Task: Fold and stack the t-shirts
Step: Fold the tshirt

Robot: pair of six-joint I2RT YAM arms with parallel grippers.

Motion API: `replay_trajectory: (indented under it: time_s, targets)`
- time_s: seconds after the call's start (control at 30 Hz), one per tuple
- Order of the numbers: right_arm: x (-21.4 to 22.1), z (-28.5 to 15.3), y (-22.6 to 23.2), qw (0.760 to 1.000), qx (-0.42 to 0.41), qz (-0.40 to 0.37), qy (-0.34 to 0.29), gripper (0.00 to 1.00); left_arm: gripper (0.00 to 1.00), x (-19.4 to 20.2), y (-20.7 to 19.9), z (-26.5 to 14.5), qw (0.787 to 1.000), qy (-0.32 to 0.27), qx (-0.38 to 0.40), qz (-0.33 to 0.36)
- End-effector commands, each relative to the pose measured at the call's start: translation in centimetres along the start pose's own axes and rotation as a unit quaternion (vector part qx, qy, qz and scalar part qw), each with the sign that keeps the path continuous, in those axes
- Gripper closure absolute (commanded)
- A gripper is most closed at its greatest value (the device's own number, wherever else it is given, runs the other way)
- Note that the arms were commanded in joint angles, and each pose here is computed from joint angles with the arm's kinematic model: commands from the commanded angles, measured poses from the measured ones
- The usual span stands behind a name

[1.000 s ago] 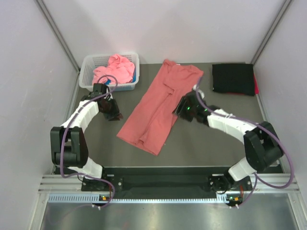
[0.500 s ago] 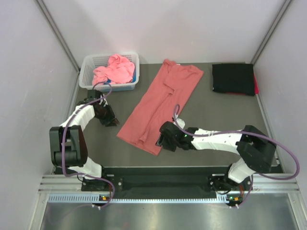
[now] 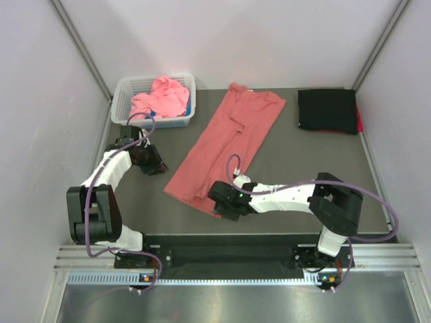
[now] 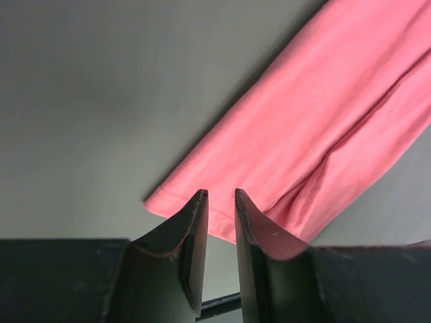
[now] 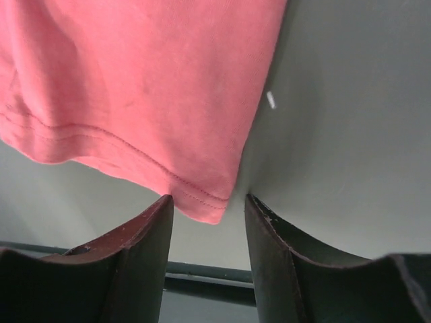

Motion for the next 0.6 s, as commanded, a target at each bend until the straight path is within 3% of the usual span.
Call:
replay_trajectory:
  time_s: [0.0, 0.1, 0.27, 0.57]
  targets:
    - [0.8, 0.3, 0.8, 1.0, 0.016, -0.005, -0.018, 0.53, 0.73, -1.1, -1.3, -1.1, 0.999, -0.033, 0.034, 0.011]
    - [1.0, 0.8, 0.5, 1.0, 0.026, -0.003, -0.014, 0.6, 0.72, -1.1, -1.5, -1.2, 0.998, -0.035, 0.042, 0.013]
    - [1.0, 0.1, -1.1, 0.999, 0.035, -0.02, -0.017, 1.0, 0.73, -0.7, -1.9, -1.9, 0.997, -0.036, 0.062, 0.032]
    - [0.2, -4.3, -8.2, 0.993, 0.082, -0.077, -0.026, 1.0, 0.73, 3.3, -4.7, -3.7, 0.989, 0.012, 0.124, 0.079]
Point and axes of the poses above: each gripper's point midway between its finger pads, its own z axis out along the fingers, its own y axis along the line the jaws close on, x = y × z, the point moved 7 cm from there along -z, back along the fingers, and after that the axes turned 3 degrees about z, right-handed, at the moved point
